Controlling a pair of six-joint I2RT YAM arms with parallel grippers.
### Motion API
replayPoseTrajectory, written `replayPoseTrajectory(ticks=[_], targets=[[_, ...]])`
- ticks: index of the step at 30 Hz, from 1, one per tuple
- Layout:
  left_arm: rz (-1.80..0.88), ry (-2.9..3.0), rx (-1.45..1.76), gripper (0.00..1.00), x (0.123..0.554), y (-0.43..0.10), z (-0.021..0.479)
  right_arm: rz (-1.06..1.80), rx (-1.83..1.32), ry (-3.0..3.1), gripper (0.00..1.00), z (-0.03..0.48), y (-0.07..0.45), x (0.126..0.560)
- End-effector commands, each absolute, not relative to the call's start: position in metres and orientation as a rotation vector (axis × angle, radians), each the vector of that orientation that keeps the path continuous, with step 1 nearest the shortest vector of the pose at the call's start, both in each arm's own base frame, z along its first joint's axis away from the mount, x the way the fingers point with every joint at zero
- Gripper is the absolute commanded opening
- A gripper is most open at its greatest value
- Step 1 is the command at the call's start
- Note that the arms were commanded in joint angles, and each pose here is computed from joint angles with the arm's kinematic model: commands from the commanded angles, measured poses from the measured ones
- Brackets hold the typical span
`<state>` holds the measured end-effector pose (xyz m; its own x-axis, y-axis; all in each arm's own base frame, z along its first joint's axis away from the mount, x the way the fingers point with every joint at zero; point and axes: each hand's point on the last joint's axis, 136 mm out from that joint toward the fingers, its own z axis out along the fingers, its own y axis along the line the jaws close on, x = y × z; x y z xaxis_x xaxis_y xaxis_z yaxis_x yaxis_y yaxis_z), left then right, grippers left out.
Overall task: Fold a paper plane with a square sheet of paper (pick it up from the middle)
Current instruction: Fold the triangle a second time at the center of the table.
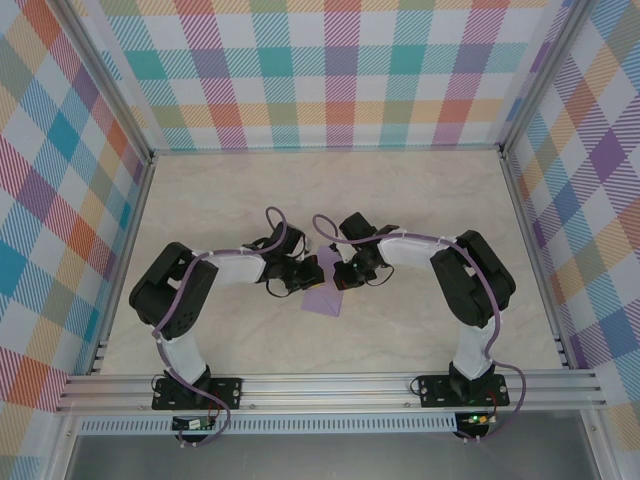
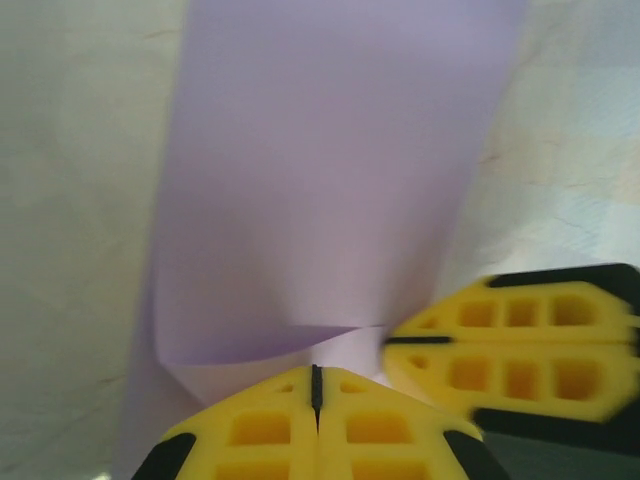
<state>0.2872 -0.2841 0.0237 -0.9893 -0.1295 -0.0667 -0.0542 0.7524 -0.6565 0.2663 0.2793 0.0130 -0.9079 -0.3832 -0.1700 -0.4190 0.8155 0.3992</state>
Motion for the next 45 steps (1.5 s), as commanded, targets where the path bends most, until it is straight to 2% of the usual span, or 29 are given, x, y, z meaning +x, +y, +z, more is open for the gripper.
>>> replayPoseTrajectory(ticks=[1,9,13,16,21,32,45], targets=[[-0.920,2.908,-0.208,0.00,0.280,-0.267,0.004,0.490,-0.624,3.020,0.00,-0.018,0.253,0.255],[-0.766,2.990,-0.221,0.00,0.266,-0.251,-0.019,0.796,-0.496,2.844,0.02,0.057,0.287,0.267],[-0.748,3.007,-0.226,0.00,0.258,-0.247,-0.028,0.935,-0.330,2.830,0.10,0.079,0.296,0.255],[-0.734,3.015,-0.238,0.00,0.255,-0.244,-0.032,0.953,-0.286,2.865,0.09,0.076,0.306,0.235],[-0.724,3.020,-0.243,0.00,0.253,-0.243,-0.035,0.881,-0.230,2.934,0.00,0.059,0.318,0.219],[-0.692,3.023,-0.283,0.00,0.253,-0.239,-0.038,0.797,-0.195,3.005,0.00,0.029,0.326,0.216],[-0.632,3.044,-0.304,0.00,0.253,-0.233,-0.046,0.618,-0.242,3.060,0.00,0.016,0.304,0.208]])
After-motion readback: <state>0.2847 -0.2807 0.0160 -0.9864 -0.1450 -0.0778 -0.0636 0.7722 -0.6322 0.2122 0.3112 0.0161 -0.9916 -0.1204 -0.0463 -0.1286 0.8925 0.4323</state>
